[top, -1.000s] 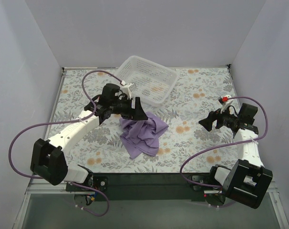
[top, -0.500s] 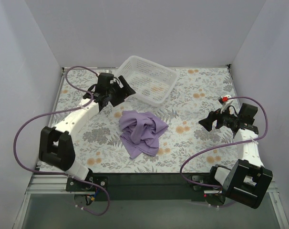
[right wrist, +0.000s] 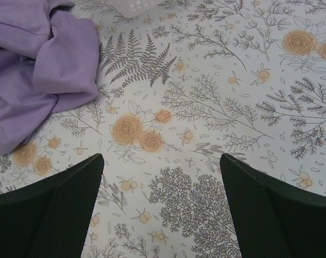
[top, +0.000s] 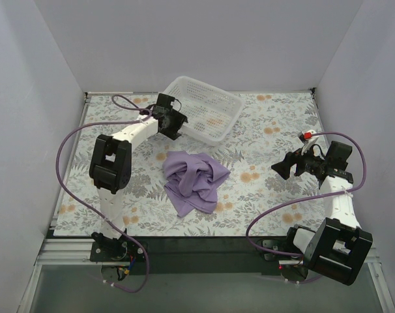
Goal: Fold and stack the t-shirts
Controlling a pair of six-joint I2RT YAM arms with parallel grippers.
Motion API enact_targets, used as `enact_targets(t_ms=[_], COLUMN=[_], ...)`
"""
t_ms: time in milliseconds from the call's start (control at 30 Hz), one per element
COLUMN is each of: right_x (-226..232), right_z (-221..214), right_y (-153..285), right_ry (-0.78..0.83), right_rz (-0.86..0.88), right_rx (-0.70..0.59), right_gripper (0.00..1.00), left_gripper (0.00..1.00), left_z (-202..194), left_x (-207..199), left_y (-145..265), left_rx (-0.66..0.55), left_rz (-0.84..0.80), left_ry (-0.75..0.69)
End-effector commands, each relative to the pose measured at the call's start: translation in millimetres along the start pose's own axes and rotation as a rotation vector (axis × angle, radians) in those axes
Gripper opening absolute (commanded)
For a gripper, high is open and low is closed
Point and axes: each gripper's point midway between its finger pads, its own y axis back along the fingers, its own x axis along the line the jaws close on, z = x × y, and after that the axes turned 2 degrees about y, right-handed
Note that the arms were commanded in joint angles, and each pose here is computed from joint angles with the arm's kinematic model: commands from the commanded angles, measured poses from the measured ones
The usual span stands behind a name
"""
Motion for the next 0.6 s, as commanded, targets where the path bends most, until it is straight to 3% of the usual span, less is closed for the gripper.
enact_targets(t_ms=[0, 200, 233, 267, 367, 467, 567], right_x=[0.5, -0.3, -0.5, -0.7, -0.4, 0.6, 1.6], right_z=[16.0, 16.2, 16.4, 16.3, 17.2, 17.4, 17.8], right_y=[3.1, 3.8, 4.0, 4.0, 4.5, 4.9, 5.0], right_ry=[0.046, 0.048, 0.051, 0.051, 0.055, 0.054, 0.056], right_rz=[0.004, -0.003, -0.004, -0.006, -0.007, -0.006, -0.002], right_rx=[-0.043, -0.043, -0.043, -0.042, -0.044, -0.046, -0.048], right_gripper=[0.95, 0.95, 0.95, 0.95, 0.95, 0.95, 0.95], left_gripper=[0.48, 0.19, 0.05, 0.0, 0.0, 0.0, 0.0], left_z=[9.5, 9.6, 10.8, 12.9, 20.0, 34.3, 50.5], left_x=[-2.2, -10.2, -10.8, -10.7, -13.2, -20.3, -0.7], left_y=[-2.4, -1.7, 0.8, 4.3, 27.9, 81.6, 103.0], left_rx=[-0.054, -0.047, -0.052, -0.06, -0.1, -0.183, -0.215], left_rz=[0.041, 0.02, 0.016, 0.014, -0.034, -0.155, -0.226], left_ry=[0.063, 0.015, 0.005, -0.005, -0.06, -0.136, -0.253])
